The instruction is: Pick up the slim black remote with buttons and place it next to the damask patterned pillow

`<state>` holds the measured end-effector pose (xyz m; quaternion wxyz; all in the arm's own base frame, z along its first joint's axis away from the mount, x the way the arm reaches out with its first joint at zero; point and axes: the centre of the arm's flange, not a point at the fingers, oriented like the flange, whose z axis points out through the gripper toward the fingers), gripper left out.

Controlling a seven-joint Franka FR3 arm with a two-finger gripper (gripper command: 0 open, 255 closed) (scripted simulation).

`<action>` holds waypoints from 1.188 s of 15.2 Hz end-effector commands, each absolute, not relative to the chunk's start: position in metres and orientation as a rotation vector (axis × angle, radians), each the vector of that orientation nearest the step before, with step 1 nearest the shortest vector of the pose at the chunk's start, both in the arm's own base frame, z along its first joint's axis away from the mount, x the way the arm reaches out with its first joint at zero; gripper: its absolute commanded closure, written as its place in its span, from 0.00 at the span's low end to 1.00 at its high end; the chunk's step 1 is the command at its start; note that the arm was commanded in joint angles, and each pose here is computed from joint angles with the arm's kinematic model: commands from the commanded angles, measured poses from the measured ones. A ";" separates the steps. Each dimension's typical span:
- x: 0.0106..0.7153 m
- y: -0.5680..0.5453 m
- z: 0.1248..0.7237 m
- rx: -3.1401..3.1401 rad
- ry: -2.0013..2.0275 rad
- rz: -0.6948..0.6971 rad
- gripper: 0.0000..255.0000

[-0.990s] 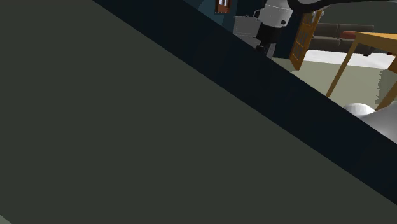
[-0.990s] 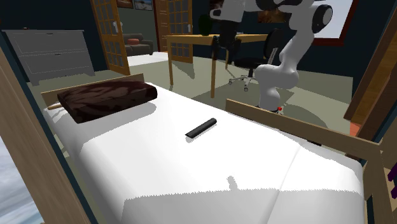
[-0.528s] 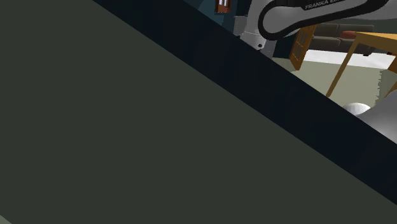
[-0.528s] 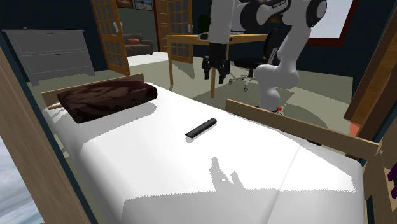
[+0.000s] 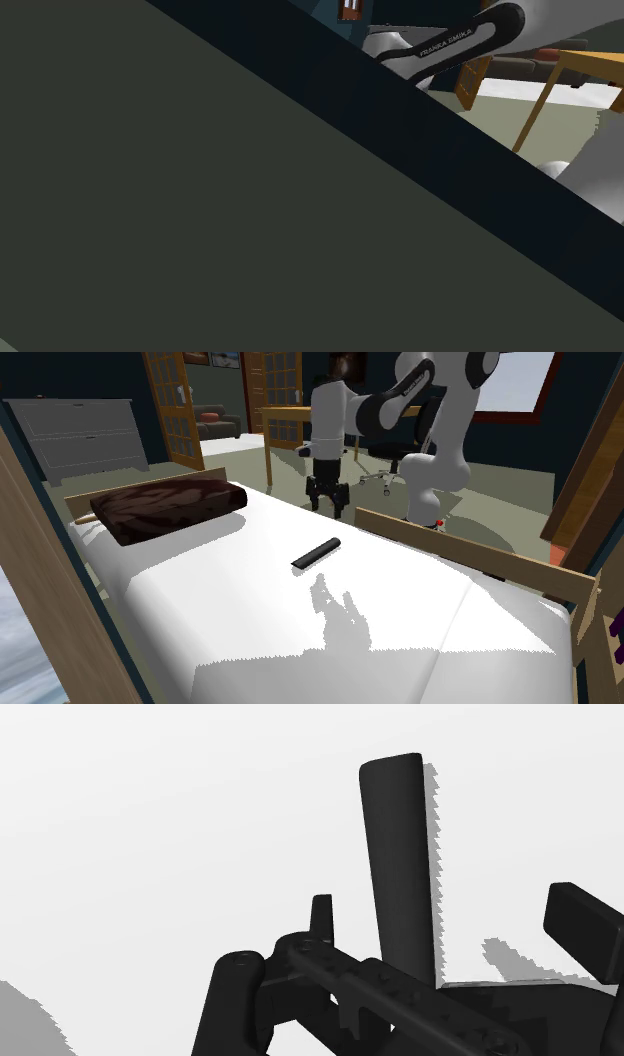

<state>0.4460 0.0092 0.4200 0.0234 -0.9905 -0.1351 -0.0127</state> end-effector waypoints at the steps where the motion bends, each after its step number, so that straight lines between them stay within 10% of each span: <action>1: 0.459 0.011 0.394 -3.052 -0.434 -0.011 0.00; 18: 0.476 0.021 0.315 -3.028 -0.459 0.035 0.00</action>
